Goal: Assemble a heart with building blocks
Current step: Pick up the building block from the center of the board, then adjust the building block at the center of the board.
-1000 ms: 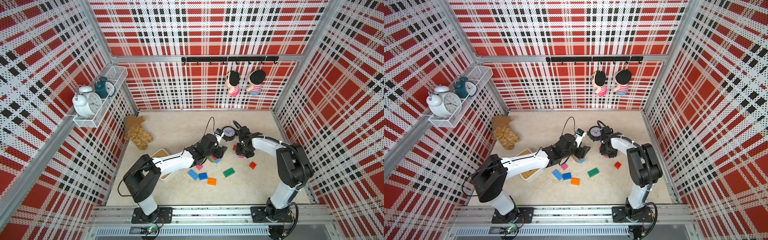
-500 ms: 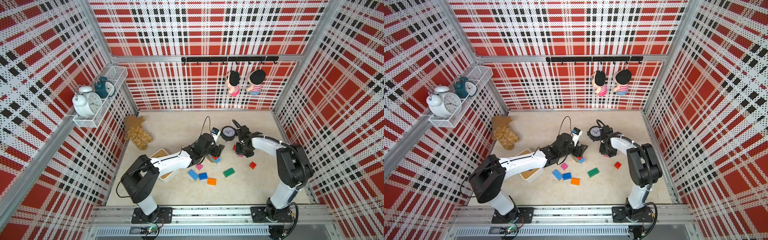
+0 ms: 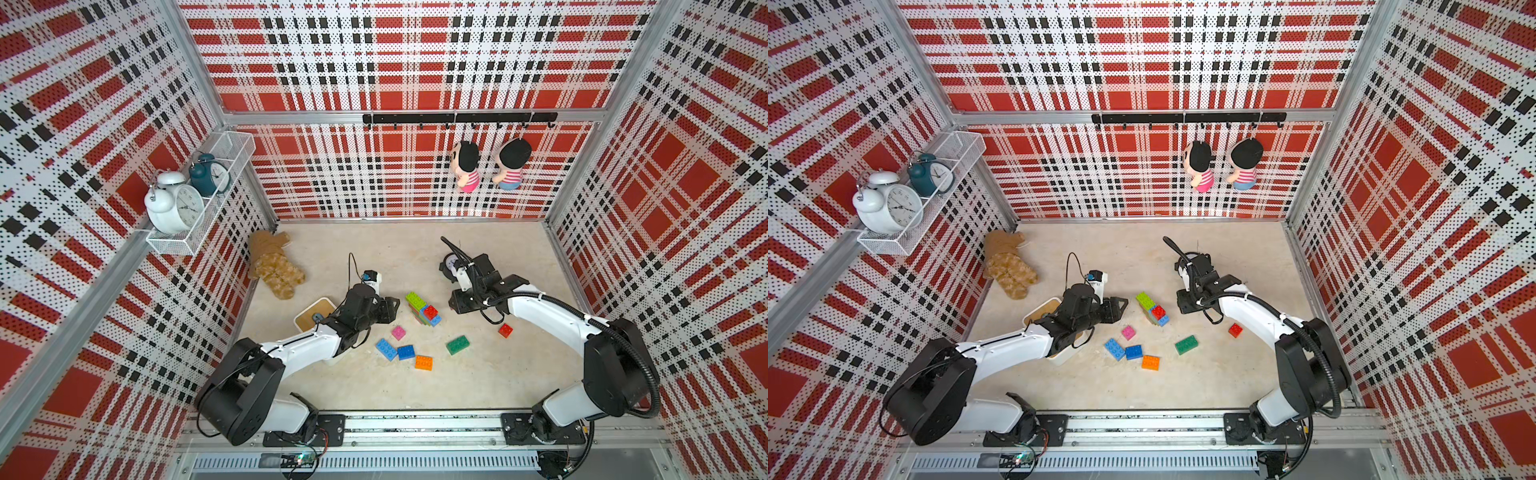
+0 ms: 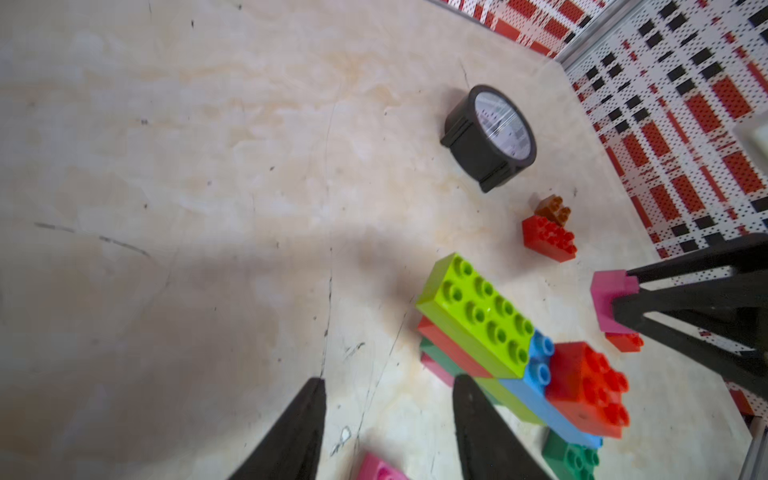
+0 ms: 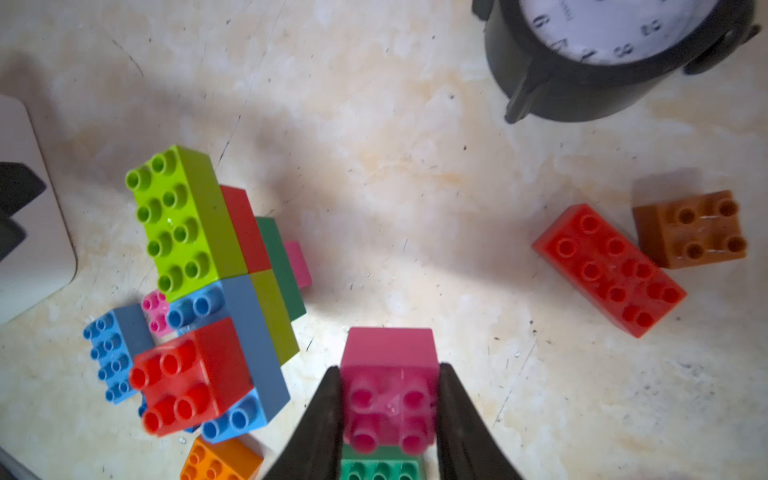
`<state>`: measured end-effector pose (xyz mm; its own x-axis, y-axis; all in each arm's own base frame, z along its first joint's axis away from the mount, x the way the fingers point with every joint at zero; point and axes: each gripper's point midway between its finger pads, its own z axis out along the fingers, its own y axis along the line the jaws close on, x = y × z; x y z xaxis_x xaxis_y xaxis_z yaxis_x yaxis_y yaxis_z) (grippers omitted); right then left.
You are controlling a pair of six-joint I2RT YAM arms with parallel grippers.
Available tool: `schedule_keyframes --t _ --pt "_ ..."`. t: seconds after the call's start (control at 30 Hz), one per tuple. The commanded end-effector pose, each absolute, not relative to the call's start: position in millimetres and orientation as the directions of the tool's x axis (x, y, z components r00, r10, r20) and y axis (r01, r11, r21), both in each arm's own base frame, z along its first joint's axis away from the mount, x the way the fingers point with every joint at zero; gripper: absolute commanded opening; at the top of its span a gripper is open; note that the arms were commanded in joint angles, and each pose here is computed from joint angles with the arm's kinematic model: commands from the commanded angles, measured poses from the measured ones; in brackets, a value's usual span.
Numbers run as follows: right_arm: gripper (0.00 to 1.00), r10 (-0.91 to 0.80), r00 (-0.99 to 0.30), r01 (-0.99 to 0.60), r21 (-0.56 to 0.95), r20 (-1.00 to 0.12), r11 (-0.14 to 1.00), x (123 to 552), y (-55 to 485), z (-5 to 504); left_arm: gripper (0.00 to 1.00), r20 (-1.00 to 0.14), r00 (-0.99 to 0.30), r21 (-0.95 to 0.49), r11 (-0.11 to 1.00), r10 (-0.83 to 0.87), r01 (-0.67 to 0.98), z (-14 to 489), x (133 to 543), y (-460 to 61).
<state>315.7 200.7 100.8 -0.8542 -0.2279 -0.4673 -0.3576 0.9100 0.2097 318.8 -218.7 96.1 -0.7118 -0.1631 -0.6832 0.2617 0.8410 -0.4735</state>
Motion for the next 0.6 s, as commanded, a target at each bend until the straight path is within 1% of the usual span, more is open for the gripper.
schedule_keyframes --t 0.0,0.13,0.57 --pt "0.11 -0.300 -0.834 -0.434 0.214 -0.463 0.875 302 210 99 0.49 -0.660 -0.728 -0.514 0.820 -0.188 0.254 92 322 -224" --pt "0.10 -0.351 -0.823 -0.479 0.212 -0.447 0.852 293 221 93 0.44 -0.648 -0.744 -0.512 0.815 -0.161 0.270 85 326 -236" --pt "0.09 -0.393 -0.811 -0.525 0.243 -0.434 0.816 276 234 91 0.43 -0.656 -0.743 -0.501 0.811 -0.128 0.303 84 343 -257"
